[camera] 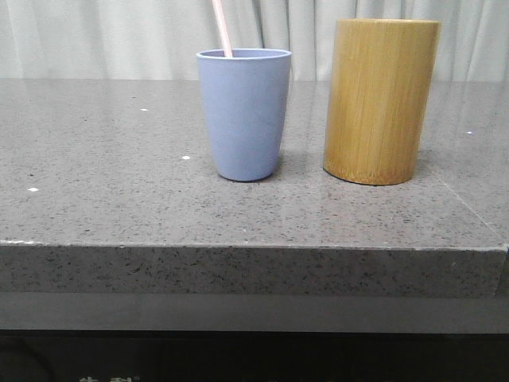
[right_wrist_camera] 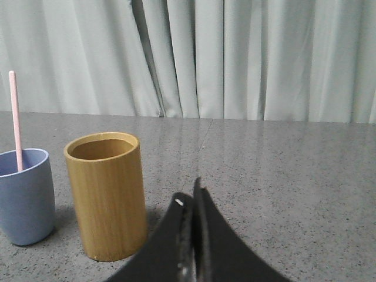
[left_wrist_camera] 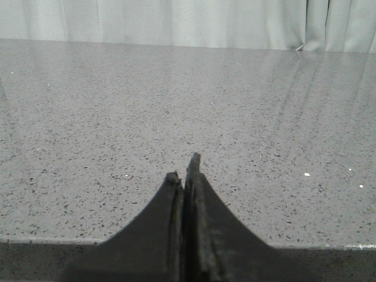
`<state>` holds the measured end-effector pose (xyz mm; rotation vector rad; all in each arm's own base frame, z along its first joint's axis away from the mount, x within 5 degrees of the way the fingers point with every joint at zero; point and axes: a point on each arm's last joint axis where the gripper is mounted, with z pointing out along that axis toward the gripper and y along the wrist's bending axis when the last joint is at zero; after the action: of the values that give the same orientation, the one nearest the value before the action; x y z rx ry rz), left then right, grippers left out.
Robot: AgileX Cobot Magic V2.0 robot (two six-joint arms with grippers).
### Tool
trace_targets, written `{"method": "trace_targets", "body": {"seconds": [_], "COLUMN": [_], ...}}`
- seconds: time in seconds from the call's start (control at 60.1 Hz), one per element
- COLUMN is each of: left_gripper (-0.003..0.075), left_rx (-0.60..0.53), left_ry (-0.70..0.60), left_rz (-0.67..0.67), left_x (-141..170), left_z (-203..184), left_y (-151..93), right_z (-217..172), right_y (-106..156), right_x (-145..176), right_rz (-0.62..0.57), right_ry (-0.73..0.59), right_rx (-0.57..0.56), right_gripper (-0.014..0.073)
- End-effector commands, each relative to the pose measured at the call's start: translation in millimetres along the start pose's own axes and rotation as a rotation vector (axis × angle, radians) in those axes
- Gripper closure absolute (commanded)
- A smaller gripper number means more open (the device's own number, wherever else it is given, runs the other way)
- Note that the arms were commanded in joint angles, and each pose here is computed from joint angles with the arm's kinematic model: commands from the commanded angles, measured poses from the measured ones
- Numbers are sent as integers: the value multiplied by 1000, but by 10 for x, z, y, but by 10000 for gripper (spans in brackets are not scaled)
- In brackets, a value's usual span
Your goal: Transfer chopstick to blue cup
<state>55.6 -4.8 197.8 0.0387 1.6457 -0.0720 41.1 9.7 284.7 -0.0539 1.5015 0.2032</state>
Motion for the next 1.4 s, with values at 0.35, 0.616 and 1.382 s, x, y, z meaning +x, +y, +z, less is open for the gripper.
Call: {"method": "trace_targets", "body": {"seconds": [0.35, 0.616, 1.382], "left_gripper": [739, 739, 739], "left_rx": [-10, -10, -10], "left_ry": [-104, -104, -102], "left_rz": [-19, -19, -19], "left_x": [-68, -68, -67], "left_z": [-20, -20, -18], "left_y": [9, 9, 9], "right_z": [55, 54, 60], "right_y": [-49, -117, -127], "right_x": [196, 837, 917], "right_rz": [-36, -70, -69], "right_ry": [-8, 110, 131], "right_rx": [33, 47, 52], "right_gripper": [715, 715, 715]}}
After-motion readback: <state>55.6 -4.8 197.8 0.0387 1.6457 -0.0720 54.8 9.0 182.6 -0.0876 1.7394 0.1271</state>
